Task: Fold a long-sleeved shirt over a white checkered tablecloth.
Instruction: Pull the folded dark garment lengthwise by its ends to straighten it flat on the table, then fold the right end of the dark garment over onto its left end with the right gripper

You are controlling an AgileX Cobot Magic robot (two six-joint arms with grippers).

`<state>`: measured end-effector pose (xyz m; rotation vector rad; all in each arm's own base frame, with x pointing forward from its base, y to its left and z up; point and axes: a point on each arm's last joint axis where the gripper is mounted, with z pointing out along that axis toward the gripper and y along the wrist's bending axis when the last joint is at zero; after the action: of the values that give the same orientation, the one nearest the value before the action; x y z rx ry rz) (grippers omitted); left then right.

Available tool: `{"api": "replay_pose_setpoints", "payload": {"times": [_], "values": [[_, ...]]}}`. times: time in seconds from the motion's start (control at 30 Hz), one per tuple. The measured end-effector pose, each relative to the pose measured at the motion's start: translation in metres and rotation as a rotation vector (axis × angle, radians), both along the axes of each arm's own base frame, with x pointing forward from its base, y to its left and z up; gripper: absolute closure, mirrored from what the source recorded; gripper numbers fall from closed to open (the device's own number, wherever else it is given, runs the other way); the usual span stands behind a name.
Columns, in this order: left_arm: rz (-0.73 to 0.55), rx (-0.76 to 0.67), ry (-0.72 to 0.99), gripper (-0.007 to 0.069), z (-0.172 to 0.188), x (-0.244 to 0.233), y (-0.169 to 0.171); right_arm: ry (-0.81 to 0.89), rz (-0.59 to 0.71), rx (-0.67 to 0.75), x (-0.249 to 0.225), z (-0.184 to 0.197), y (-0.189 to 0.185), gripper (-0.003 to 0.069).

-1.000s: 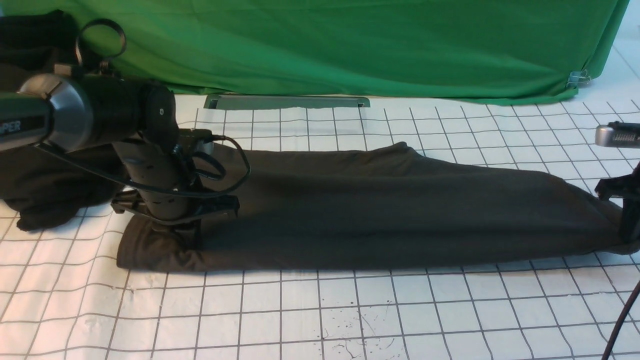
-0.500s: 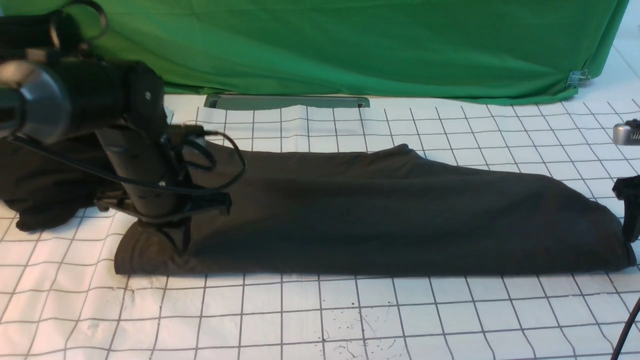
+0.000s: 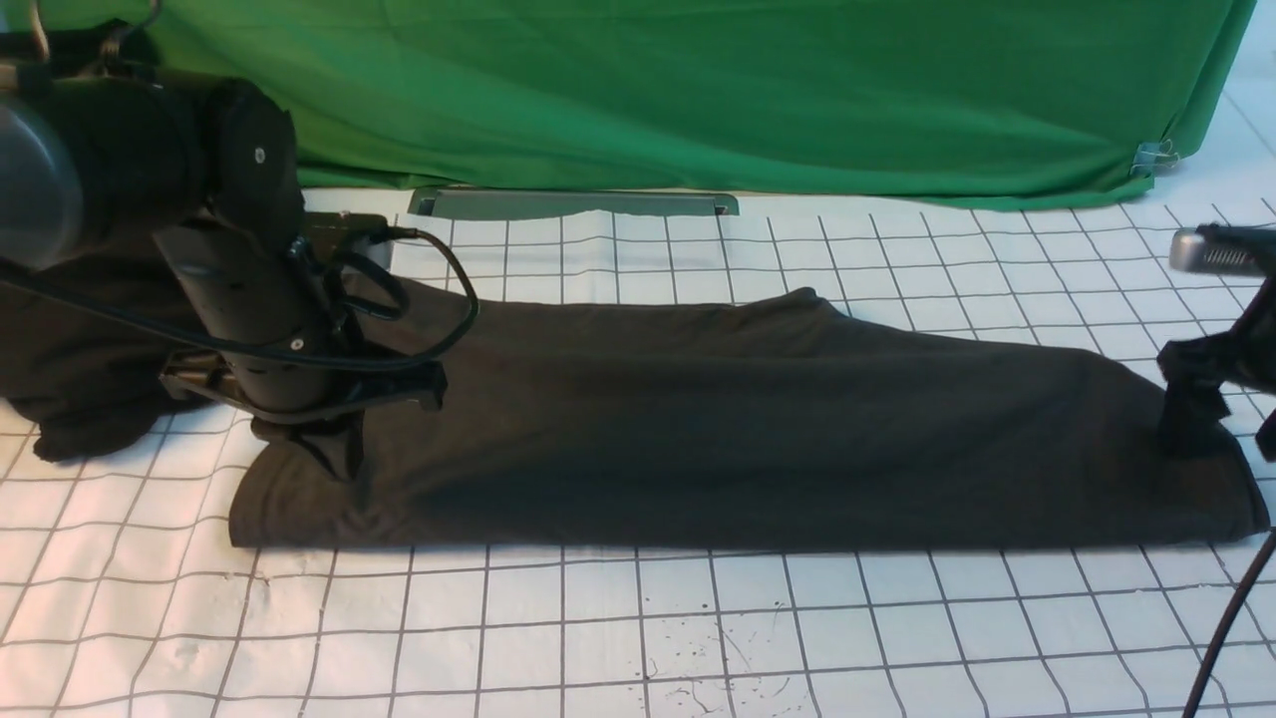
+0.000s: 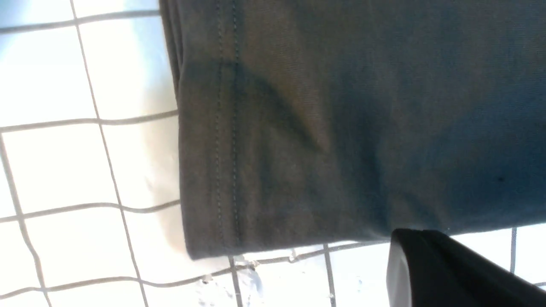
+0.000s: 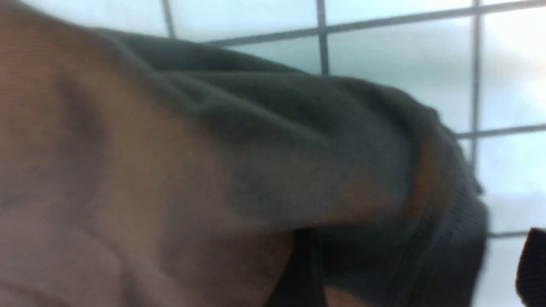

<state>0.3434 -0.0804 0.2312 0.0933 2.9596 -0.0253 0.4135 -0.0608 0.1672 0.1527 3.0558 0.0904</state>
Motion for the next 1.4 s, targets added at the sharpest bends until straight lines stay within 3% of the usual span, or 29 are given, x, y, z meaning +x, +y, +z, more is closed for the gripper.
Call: {"api": "replay_pose_setpoints", "payload": {"times": [0.1, 0.13, 0.2, 0.27, 0.33, 0.4, 0.6, 0.83, 1.03, 1.4], "values": [[-0.001, 0.004, -0.003, 0.0629, 0.006, -0.004, 0.001, 0.031, 0.008, 0.006, 0.001, -0.012, 0.000, 0.0114], [-0.003, 0.008, -0.005, 0.0629, 0.008, -0.005, 0.002, 0.029, 0.015, 0.007, 0.002, -0.012, 0.000, 0.0160], [-0.007, 0.018, -0.013, 0.0629, 0.013, -0.007, 0.004, 0.026, 0.035, 0.007, 0.002, -0.013, 0.000, 0.0270], [-0.010, 0.026, -0.029, 0.0629, 0.021, -0.011, 0.005, 0.020, 0.063, 0.015, 0.002, -0.012, 0.001, 0.0451], [-0.013, 0.035, -0.044, 0.0629, 0.029, -0.014, 0.007, 0.018, 0.072, 0.018, 0.002, -0.010, 0.001, 0.0561], [-0.015, 0.045, -0.080, 0.0629, 0.043, -0.021, 0.010, 0.002, 0.060, 0.020, 0.000, -0.001, -0.002, 0.0615], [0.009, 0.095, -0.157, 0.0629, 0.073, -0.037, 0.021, -0.129, -0.004, -0.026, -0.014, 0.059, -0.018, 0.0632], [0.023, 0.094, -0.187, 0.0629, 0.082, -0.043, 0.023, -0.224, -0.010, -0.032, -0.028, 0.131, 0.000, 0.0633], [0.031, 0.052, -0.182, 0.0629, 0.082, -0.043, 0.019, -0.294, 0.090, 0.015, -0.021, 0.160, 0.066, 0.0633], [0.030, 0.039, -0.188, 0.0629, 0.082, -0.042, 0.018, -0.363, 0.404, 0.294, -0.032, 0.182, 0.262, 0.0634]]}}
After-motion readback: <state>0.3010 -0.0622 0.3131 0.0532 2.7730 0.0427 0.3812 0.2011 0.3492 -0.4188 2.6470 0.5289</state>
